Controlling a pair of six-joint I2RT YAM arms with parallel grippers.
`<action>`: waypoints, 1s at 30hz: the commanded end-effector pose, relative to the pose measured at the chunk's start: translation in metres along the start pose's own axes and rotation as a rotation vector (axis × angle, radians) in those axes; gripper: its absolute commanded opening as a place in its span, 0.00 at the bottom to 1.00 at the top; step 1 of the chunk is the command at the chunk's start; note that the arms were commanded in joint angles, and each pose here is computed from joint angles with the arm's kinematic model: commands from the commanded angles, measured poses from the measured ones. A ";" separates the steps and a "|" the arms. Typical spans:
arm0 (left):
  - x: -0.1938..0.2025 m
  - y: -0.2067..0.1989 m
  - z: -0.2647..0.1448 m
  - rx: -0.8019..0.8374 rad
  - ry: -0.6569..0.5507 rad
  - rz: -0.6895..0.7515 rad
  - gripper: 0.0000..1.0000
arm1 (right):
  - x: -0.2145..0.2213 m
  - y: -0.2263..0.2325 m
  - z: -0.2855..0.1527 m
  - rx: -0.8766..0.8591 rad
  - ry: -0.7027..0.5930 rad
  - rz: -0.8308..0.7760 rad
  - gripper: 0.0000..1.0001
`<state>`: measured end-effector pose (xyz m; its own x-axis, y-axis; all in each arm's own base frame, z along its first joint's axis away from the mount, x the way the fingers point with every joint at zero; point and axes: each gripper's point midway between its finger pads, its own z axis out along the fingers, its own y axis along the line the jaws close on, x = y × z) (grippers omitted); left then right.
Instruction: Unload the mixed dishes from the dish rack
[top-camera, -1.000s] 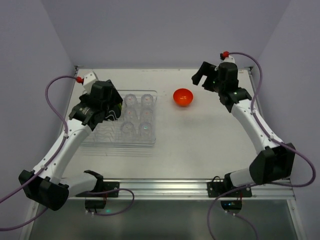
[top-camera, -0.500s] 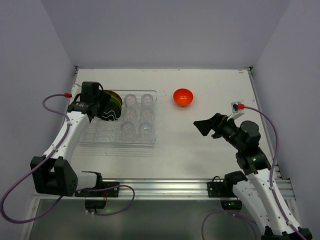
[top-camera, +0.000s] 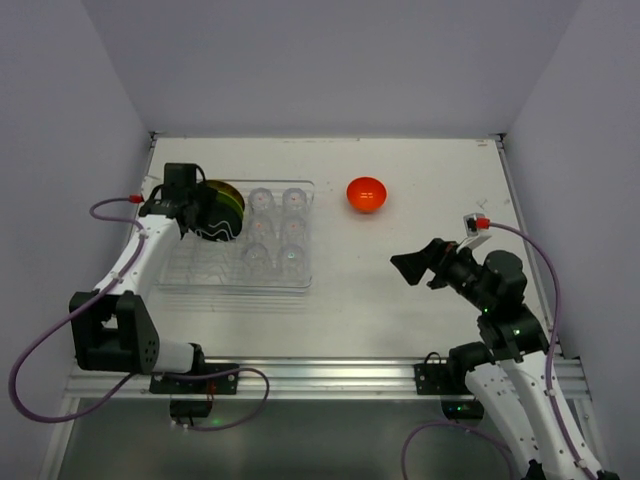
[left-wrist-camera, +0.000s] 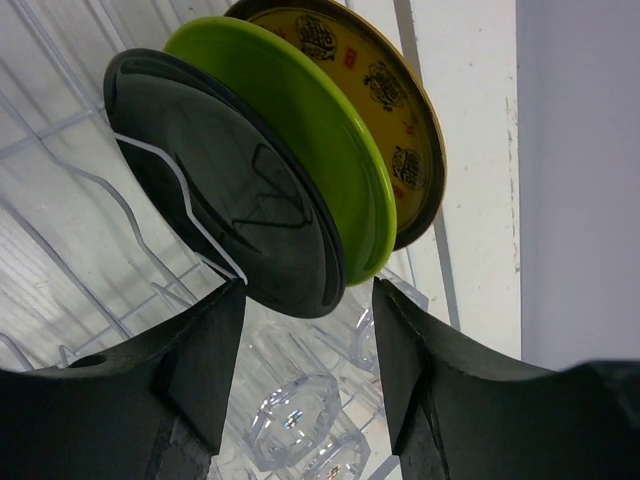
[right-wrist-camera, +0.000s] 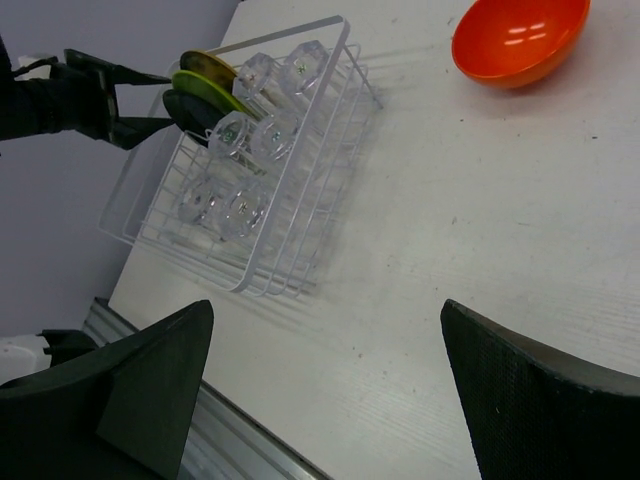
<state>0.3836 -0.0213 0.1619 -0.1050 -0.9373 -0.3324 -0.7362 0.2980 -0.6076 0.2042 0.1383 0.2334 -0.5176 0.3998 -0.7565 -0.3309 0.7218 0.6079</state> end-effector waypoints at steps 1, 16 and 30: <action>-0.013 0.005 0.015 -0.019 -0.044 -0.058 0.57 | -0.020 0.020 -0.015 -0.042 -0.054 -0.066 0.98; -0.005 0.020 0.031 -0.091 -0.007 -0.128 0.29 | -0.016 0.009 -0.014 0.003 -0.039 -0.084 0.97; -0.010 0.012 0.008 0.005 -0.020 -0.287 0.00 | -0.018 0.009 -0.015 0.010 -0.043 -0.098 0.97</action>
<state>0.3853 -0.0140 0.1456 0.0644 -0.9823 -0.1762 -0.7407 0.0713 -0.6680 0.1957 0.1324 0.2495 -0.4795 0.3538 -0.8031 -0.3676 0.7500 0.5499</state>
